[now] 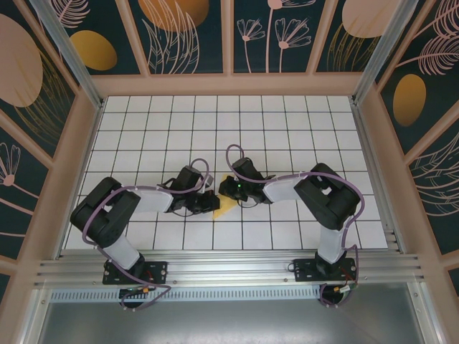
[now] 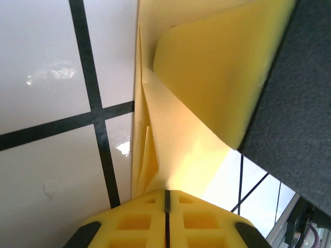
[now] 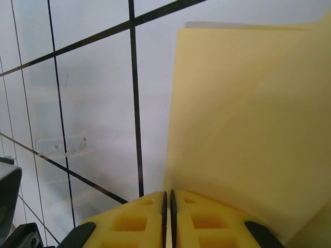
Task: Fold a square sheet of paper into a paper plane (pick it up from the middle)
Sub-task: Fourth fold the wing at the center of the table.
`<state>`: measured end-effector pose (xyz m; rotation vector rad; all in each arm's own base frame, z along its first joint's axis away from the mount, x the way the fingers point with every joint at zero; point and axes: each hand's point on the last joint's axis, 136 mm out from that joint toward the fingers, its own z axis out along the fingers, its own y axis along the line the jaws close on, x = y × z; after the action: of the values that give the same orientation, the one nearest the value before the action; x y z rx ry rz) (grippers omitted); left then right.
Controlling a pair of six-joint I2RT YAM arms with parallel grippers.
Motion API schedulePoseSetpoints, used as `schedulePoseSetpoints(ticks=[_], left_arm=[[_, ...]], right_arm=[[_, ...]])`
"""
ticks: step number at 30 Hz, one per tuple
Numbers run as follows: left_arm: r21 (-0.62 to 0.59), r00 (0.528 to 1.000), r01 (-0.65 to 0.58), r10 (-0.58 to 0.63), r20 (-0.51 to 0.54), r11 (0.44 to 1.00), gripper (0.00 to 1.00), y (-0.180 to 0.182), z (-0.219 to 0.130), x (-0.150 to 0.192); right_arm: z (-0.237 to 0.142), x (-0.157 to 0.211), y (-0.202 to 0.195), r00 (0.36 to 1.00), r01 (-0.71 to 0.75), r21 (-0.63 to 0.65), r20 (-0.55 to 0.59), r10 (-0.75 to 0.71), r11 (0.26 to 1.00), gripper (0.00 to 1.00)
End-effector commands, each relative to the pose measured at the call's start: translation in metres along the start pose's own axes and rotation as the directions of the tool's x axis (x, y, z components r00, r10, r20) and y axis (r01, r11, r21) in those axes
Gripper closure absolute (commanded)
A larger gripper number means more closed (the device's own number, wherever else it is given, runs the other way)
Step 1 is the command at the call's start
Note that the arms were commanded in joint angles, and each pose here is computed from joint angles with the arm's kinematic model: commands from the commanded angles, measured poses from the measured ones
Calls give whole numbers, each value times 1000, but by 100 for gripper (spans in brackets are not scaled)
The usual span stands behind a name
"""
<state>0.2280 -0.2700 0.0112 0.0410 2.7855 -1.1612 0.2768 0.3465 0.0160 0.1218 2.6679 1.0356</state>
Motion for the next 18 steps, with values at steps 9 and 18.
schedulePoseSetpoints(ticks=[9,18], left_arm=[[-251,999,26,-34,-27,968,95,73,-2,34],[-228,1000,20,-24,-15,973,97,64,0,27]], right_arm=[[-14,-6,-6,1000,21,93,-14,-19,995,83],[-37,5,17,999,37,-59,-22,-38,998,98]])
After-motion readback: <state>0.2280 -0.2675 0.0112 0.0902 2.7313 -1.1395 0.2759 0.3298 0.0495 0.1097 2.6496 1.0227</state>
